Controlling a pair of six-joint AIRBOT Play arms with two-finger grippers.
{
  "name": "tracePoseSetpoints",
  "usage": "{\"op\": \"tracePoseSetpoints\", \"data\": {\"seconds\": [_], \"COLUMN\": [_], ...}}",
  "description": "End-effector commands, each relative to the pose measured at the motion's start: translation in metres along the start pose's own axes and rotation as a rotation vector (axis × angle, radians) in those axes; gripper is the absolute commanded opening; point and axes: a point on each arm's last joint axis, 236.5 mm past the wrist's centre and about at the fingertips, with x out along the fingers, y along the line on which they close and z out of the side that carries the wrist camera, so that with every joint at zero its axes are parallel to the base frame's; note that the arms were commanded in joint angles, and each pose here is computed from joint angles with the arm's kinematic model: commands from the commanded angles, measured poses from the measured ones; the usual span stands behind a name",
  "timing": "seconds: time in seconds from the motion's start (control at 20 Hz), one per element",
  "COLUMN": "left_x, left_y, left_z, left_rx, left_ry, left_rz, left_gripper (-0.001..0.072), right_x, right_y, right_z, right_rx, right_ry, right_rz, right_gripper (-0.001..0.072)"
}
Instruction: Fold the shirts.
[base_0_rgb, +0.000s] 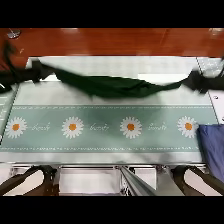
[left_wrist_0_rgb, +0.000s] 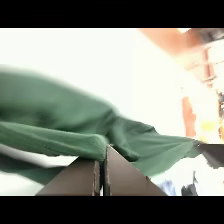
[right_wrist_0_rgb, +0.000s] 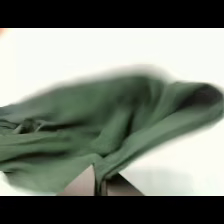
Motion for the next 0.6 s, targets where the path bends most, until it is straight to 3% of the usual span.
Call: {"op": "tracePoseSetpoints", "data": {"seconds": [0.0, 0.15, 0.3, 0.55], "left_x": [-0.060, -0.136, -0.220, -0.303], "left_y": [-0.129, -0.176, -0.215, -0.285], "left_z": [0.079, 0.108, 0.107, 0.048], "left_rx": [0.385, 0.614, 0.718, 0.909], "left_ry": [-0.172, -0.320, -0.516, -0.712], "left_rz": [-0.046, 0.206, 0.450, 0.611], "left_gripper": [0.0025, 0.0025, 0.0024, 0.0025], "right_x": [-0.101, -0.191, -0.263, -0.344], "right_y": [0.100, 0.143, 0.167, 0.168], "right_z": [0.070, 0.073, 0.034, -0.036], "right_rx": [-0.290, -0.433, -0.516, -0.551], "right_ry": [-0.218, -0.422, -0.566, -0.706], "right_rz": [-0.022, -0.134, -0.223, -0.378], "right_gripper": [0.0023, 0.0023, 0.0023, 0.0023]}}
